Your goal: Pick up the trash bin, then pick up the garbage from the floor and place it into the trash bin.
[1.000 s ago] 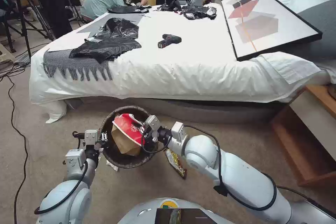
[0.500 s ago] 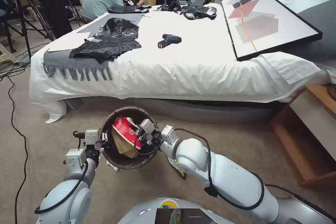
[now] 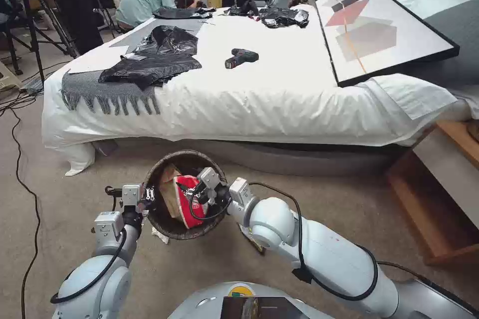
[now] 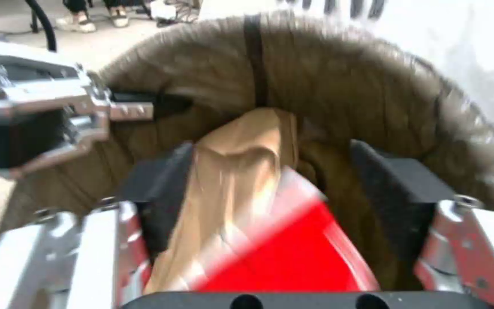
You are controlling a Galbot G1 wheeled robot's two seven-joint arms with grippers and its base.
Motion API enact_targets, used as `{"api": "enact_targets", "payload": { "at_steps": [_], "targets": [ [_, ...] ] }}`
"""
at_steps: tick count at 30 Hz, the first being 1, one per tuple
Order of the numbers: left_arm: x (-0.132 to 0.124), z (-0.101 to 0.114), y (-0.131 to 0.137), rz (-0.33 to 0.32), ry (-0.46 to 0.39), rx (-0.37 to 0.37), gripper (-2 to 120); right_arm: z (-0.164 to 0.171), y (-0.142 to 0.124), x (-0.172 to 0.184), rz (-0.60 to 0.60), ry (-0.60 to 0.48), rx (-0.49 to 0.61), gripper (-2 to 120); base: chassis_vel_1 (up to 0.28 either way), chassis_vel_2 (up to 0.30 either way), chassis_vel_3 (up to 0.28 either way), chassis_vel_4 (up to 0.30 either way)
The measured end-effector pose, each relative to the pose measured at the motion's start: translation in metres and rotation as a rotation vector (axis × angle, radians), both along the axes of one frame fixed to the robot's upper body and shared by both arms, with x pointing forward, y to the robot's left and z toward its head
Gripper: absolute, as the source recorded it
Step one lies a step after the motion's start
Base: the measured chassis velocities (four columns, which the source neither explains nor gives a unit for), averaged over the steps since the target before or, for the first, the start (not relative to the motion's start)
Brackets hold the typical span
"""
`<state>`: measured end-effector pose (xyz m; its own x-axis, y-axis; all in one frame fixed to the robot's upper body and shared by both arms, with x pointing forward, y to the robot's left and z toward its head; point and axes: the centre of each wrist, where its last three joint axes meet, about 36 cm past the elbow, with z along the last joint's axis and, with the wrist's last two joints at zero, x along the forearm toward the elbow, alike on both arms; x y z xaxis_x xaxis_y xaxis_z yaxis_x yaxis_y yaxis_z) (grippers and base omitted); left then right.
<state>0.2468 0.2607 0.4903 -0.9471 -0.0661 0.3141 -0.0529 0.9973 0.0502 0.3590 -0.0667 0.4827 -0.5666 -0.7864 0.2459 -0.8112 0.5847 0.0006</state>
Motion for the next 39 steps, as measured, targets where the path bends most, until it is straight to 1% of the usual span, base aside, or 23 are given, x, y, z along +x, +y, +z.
{"api": "enact_targets", "payload": {
  "at_steps": [1,2,4,6,7,8,10,18,22,23,27,28,32,33,36,37,39],
  "targets": [
    [0.000,0.000,0.000,0.000,0.000,-0.001,0,0.004,0.000,-0.001,0.001,-0.003,0.008,75,0.000,0.000,0.000,0.000],
    [0.000,0.000,0.000,0.000,0.000,-0.001,0,0.004,0.000,-0.001,0.001,-0.003,0.008,75,0.000,0.000,0.000,0.000],
    [0.000,0.000,0.000,-0.001,0.000,-0.002,0,0.009,-0.001,-0.003,0.005,-0.010,0.018,83,0.000,0.000,0.000,0.000],
    [0.000,-0.001,0.000,-0.001,0.000,-0.002,0,0.015,-0.003,-0.004,0.005,-0.017,0.029,93,0.000,0.000,0.000,0.000],
    [0.000,-0.001,0.000,-0.001,0.000,-0.002,0,0.015,-0.003,-0.004,0.005,-0.017,0.029,93,0.000,0.000,0.000,0.000],
    [0.000,-0.001,0.000,-0.001,0.000,-0.002,0,0.018,-0.004,-0.005,0.006,-0.021,0.035,96,0.000,0.000,0.000,0.000],
    [0.000,-0.001,0.000,-0.001,0.000,-0.003,0,0.024,-0.006,-0.007,0.008,-0.026,0.048,100,0.000,0.000,0.000,0.000],
    [0.000,-0.001,-0.001,-0.001,0.001,-0.003,0,0.051,-0.016,-0.016,0.024,-0.051,0.102,100,0.000,0.000,0.000,0.000],
    [0.000,-0.002,0.000,0.002,0.001,-0.002,0,0.073,-0.031,-0.023,0.036,-0.074,0.147,100,0.000,0.000,0.000,0.000],
    [0.000,-0.002,0.000,0.002,0.001,-0.002,0,0.073,-0.031,-0.023,0.036,-0.074,0.147,100,0.000,0.000,0.000,0.000],
    [0.000,-0.002,0.000,0.004,0.002,-0.003,0,0.086,-0.053,-0.023,0.019,-0.087,0.161,100,0.000,0.000,0.000,0.000],
    [0.000,-0.002,0.000,0.004,0.002,-0.003,0,0.086,-0.053,-0.023,0.019,-0.087,0.161,100,0.000,0.000,0.000,0.000],
    [0.000,-0.002,0.000,0.007,0.000,-0.002,0,0.086,-0.081,-0.017,-0.025,-0.095,0.150,100,0.000,0.000,0.000,0.000],
    [0.000,-0.002,0.000,0.007,0.000,-0.002,0,0.086,-0.081,-0.017,-0.025,-0.095,0.150,100,0.000,0.000,0.000,0.000],
    [0.000,-0.001,0.001,0.008,-0.001,-0.002,0,0.076,-0.099,-0.018,-0.076,-0.097,0.134,100,0.000,0.000,0.000,0.000],
    [0.000,-0.001,0.001,0.008,-0.001,-0.002,0,0.076,-0.099,-0.018,-0.076,-0.097,0.134,100,0.000,0.000,0.000,0.000],
    [0.000,-0.001,0.001,0.008,-0.002,-0.001,0,0.068,-0.107,-0.021,-0.111,-0.104,0.120,100,0.000,0.000,0.000,0.000]
  ]
}}
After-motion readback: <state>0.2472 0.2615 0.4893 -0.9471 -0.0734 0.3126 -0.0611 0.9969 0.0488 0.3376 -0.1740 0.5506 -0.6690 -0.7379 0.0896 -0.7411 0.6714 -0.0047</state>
